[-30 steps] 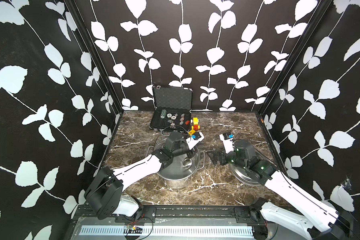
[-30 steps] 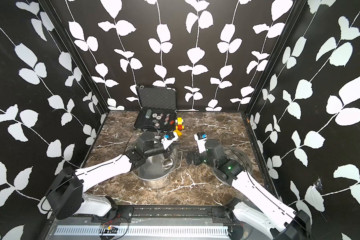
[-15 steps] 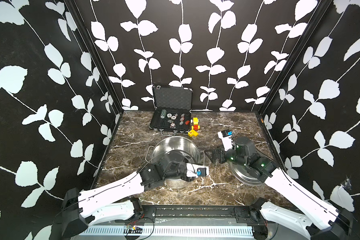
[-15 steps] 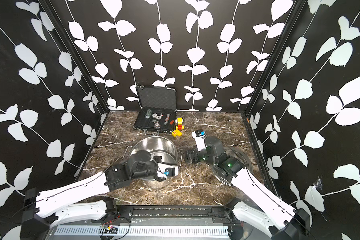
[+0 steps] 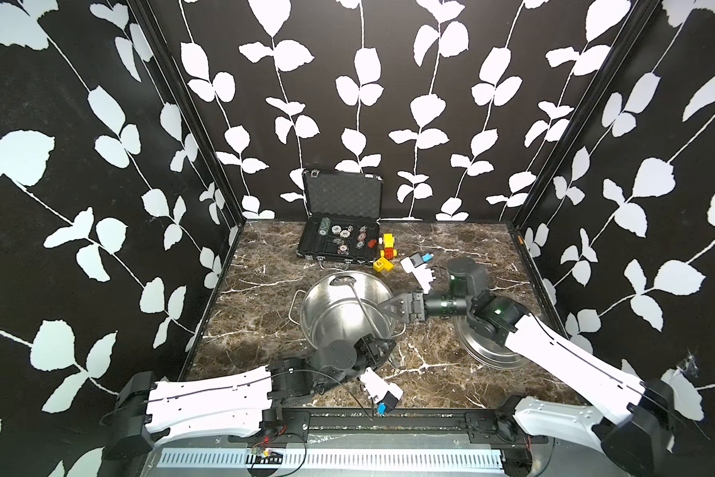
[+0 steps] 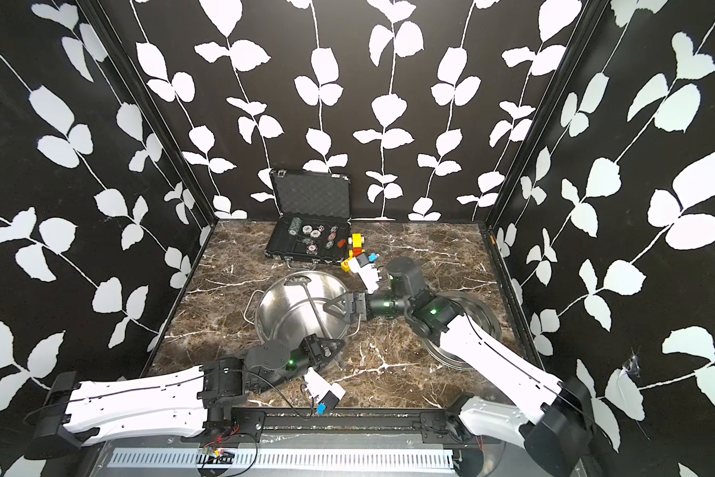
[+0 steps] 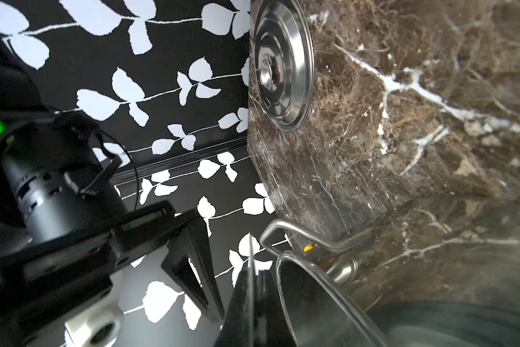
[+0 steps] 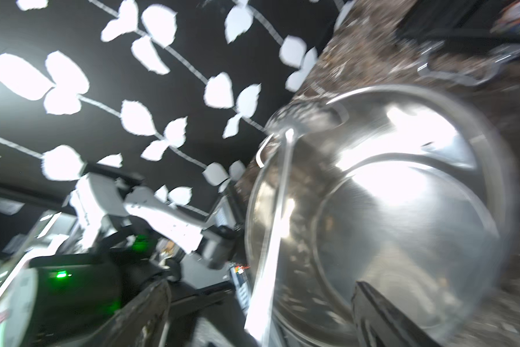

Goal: Stir the soup with a spoon
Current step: Place the spoon at the center of the board.

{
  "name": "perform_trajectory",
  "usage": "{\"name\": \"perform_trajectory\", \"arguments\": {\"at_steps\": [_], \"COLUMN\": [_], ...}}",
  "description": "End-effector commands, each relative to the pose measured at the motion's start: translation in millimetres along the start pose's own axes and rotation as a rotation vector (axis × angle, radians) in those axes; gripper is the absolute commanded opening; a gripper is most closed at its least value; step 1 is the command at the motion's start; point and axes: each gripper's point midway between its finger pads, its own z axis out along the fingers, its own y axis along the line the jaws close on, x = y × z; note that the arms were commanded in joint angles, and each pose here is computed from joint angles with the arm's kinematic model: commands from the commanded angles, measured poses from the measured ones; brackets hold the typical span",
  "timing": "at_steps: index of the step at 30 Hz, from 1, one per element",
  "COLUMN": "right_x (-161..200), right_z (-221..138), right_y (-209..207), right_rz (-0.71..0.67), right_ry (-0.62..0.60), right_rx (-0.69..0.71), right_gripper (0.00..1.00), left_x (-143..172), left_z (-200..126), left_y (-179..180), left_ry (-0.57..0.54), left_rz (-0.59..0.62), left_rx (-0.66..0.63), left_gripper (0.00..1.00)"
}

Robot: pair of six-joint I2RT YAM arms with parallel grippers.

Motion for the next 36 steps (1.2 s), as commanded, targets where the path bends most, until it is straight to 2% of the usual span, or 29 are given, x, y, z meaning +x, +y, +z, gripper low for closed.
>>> {"name": "perform_trajectory", "arguments": {"at_steps": [1, 9, 18, 25, 27, 31, 33, 34, 36], "right_x": [2.7, -1.0, -17.1, -18.7, -19.6, -21.7, -22.5, -23.5, -28.0], "right_z": [20.5, 45.7, 44.8, 41.6, 41.2, 42.0, 41.7, 40.7, 35.5], "right_y": [24.5, 19.5, 37.7, 39.1, 38.2, 35.9, 34.4, 33.7, 32.6], "right_rz": [0.008, 0.036, 0.043, 0.059, 0.060, 0.061, 0.059, 0.057, 0.049], "right_ry": [0.043, 0.034, -0.034, -0.052, -0.059, -0.068, -0.076, -0.084, -0.106], "right_rx": [-0.140, -0.181, -0.283, -0.284, -0.278, -0.266, -0.260, -0.255, -0.246], "right_gripper": [0.94, 0.89, 0.67, 0.40, 0.29, 0.00, 0.00, 0.00, 0.00], "left_x": [6.8, 0.8, 0.2, 1.3, 1.1, 0.8, 1.4, 1.5, 3.0], "left_z": [-8.6, -17.0, -16.5, -17.6, -17.4, -17.0, -17.7, -18.7, -22.8], "left_y": [32.9, 39.5, 33.9, 33.4, 33.9, 35.5, 39.5, 42.0, 52.0], "left_ry": [0.048, 0.039, 0.038, 0.043, 0.042, 0.040, 0.040, 0.038, 0.029], "left_rz": [0.106, 0.122, 0.112, 0.102, 0.102, 0.095, 0.072, 0.051, -0.032], "left_rx": [-0.145, -0.191, -0.179, -0.183, -0.185, -0.190, -0.204, -0.214, -0.256], "left_gripper": [0.00, 0.00, 0.00, 0.00, 0.00, 0.00, 0.00, 0.06, 0.26]}}
